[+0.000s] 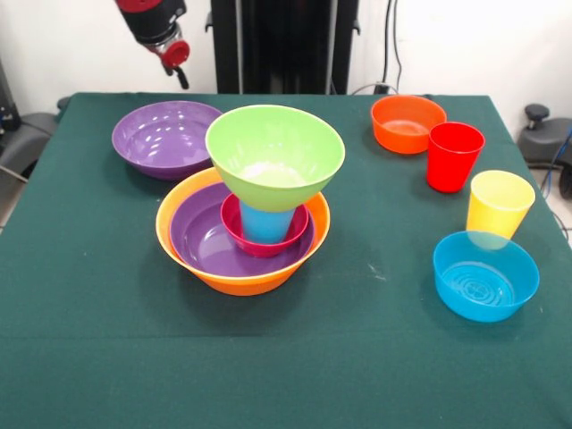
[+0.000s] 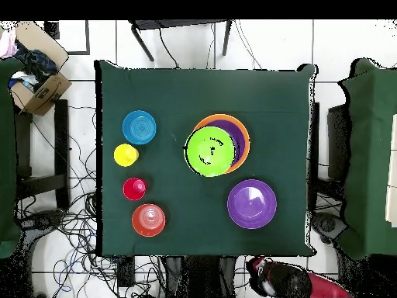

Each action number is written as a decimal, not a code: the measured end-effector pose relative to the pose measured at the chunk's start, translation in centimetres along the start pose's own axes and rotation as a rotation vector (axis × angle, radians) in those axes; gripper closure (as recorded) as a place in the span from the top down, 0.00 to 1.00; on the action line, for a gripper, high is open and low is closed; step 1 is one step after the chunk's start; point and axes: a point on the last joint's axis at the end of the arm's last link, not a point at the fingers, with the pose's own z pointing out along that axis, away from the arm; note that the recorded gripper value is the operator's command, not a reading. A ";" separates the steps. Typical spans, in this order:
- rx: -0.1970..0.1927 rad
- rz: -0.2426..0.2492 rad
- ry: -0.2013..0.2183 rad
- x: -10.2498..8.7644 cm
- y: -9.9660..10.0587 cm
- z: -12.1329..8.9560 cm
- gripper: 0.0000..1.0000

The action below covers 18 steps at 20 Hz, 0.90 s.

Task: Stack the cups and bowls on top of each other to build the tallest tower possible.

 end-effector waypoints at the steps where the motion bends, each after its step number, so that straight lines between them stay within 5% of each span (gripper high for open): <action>1: -0.001 -0.001 -0.003 -0.1 0.1 -0.1 1.00; 18: -0.018 -0.010 -0.029 -1.1 0.9 -0.7 1.00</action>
